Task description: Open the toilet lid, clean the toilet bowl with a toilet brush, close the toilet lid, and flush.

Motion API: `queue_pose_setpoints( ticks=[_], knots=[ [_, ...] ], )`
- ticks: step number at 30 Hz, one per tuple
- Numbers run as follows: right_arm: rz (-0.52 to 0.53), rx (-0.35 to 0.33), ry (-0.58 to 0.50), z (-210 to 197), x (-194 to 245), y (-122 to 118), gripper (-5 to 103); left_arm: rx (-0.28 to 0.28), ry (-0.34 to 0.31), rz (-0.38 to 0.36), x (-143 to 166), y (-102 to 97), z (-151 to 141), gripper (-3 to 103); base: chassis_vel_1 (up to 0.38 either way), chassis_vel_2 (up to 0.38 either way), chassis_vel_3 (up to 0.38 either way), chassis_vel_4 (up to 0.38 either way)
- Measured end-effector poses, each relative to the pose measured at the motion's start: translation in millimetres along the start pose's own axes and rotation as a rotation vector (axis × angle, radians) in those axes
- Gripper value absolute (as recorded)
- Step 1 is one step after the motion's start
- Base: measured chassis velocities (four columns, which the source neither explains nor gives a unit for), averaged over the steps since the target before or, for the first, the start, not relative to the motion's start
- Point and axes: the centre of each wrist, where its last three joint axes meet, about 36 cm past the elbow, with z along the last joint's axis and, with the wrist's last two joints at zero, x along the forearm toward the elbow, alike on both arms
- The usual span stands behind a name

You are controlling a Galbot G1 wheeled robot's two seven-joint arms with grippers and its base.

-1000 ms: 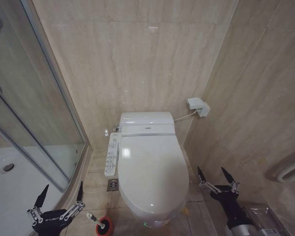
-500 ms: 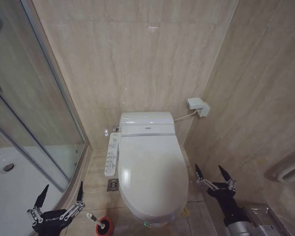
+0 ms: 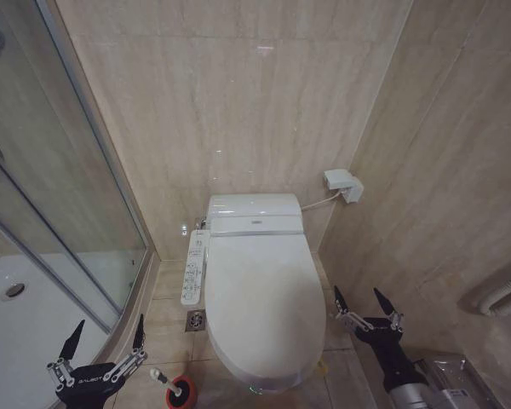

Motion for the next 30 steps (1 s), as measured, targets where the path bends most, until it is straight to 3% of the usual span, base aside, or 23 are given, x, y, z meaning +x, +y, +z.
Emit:
queue_pose_setpoints(
  ticks=[30],
  knots=[
    [-0.001,0.001,0.0,0.0,0.0,-0.2,100,0.0,0.0,0.0,0.0,0.0,0.0,100,0.0,0.0,0.0,0.0]
  ],
)
